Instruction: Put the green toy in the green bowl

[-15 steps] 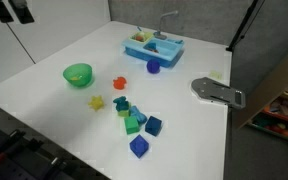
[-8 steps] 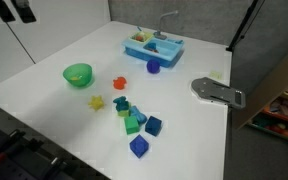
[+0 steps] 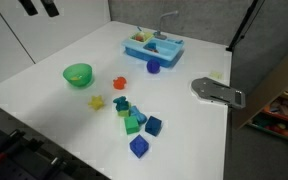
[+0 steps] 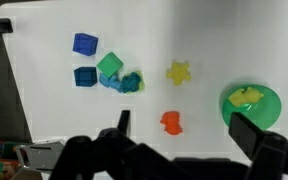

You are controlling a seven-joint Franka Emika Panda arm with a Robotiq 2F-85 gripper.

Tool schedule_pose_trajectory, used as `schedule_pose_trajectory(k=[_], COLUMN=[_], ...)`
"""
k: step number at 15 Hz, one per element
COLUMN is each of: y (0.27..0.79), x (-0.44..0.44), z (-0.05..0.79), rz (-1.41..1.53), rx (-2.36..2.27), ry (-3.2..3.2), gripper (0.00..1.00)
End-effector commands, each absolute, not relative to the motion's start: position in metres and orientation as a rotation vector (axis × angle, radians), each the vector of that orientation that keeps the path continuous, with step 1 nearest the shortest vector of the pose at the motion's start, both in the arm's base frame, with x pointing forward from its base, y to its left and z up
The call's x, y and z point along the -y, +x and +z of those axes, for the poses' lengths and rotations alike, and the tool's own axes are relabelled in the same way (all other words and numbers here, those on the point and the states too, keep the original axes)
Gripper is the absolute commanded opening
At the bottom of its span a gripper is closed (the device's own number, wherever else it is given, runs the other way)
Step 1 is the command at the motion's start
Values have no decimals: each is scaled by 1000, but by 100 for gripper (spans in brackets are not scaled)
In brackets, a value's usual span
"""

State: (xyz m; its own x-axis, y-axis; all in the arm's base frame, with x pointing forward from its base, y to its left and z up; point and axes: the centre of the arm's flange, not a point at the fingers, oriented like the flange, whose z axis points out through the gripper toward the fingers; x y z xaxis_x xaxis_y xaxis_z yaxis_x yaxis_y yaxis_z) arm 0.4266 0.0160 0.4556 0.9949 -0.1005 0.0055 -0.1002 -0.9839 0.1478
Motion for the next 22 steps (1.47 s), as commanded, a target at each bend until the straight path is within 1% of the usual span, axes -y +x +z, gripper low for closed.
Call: schedule_pose_trajectory(k=[1,6,14,22], y=[463,489,509,502], x=[-11,24,90,139], z=[451,414,324,227], rz=[55,73,95,-137], rx=[212,360,615,837], ry=[2998,3015,2992,2866], gripper=[100,100,100,100])
